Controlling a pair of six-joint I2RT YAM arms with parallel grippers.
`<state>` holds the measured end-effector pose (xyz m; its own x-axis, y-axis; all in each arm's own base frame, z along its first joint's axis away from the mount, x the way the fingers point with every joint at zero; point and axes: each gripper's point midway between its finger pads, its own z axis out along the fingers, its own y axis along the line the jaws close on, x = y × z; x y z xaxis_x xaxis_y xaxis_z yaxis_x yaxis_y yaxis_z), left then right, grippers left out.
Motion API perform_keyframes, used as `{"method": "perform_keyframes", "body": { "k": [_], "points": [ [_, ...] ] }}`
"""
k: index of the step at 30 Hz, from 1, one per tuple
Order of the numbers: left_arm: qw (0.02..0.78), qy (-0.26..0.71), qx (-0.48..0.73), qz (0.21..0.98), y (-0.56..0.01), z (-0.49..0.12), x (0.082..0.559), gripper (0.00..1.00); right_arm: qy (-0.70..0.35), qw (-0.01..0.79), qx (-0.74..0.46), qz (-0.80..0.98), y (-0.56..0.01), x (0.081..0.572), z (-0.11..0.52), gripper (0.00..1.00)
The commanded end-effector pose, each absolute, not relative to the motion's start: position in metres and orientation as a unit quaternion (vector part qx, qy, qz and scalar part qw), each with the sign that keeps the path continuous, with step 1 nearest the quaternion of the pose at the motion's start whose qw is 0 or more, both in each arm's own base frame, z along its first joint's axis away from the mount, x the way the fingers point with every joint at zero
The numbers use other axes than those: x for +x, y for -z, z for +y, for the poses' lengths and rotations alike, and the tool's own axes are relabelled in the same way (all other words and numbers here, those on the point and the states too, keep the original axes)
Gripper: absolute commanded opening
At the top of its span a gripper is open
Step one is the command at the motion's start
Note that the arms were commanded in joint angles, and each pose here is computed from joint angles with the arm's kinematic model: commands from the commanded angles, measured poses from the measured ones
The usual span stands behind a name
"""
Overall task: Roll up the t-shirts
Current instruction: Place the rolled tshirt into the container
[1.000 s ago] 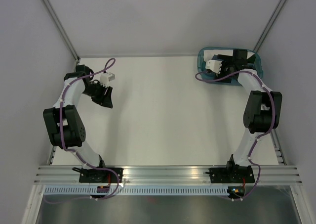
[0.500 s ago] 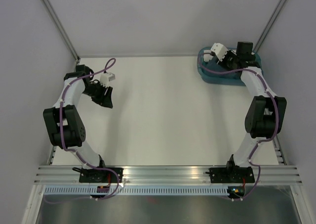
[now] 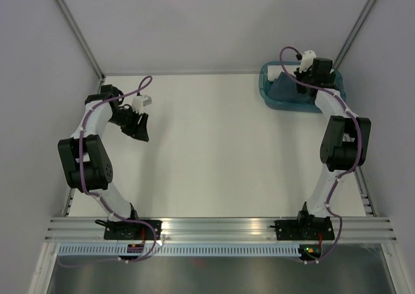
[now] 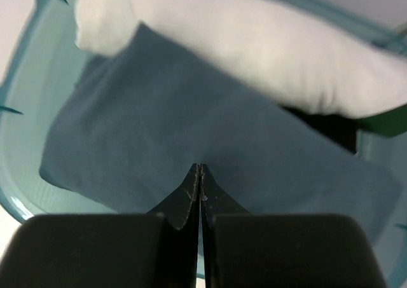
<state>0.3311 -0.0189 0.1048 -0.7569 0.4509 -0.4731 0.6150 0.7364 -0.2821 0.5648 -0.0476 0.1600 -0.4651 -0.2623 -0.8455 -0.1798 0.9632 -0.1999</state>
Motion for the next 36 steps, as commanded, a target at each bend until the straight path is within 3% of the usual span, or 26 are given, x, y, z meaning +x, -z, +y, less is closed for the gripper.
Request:
{"method": "perform_keyframes", "body": {
  "k": [1,11,19,23,36],
  "points": [
    [0.202,0.233,0.298,0.903,-0.109,-0.023,0.336,0.55,0.027,0.472,-0.063,0.879,-0.130,0.557,-0.057,0.00],
    [0.196,0.235,0.295,0.905,-0.106,-0.023,0.334,0.55,0.010,0.424,-0.044,0.904,-0.090,0.537,-0.053,0.00],
    [0.195,0.233,0.295,0.906,-0.105,-0.022,0.335,0.55,0.053,0.451,-0.106,0.885,-0.135,0.534,-0.035,0.00],
    [0.198,0.231,0.295,0.906,-0.107,-0.022,0.336,0.56,-0.024,0.456,-0.139,0.879,-0.134,0.537,0.017,0.02],
    [0.199,0.220,0.299,0.907,-0.109,-0.018,0.336,0.56,-0.023,0.391,-0.084,0.916,-0.058,0.569,0.011,0.00]
  ]
}}
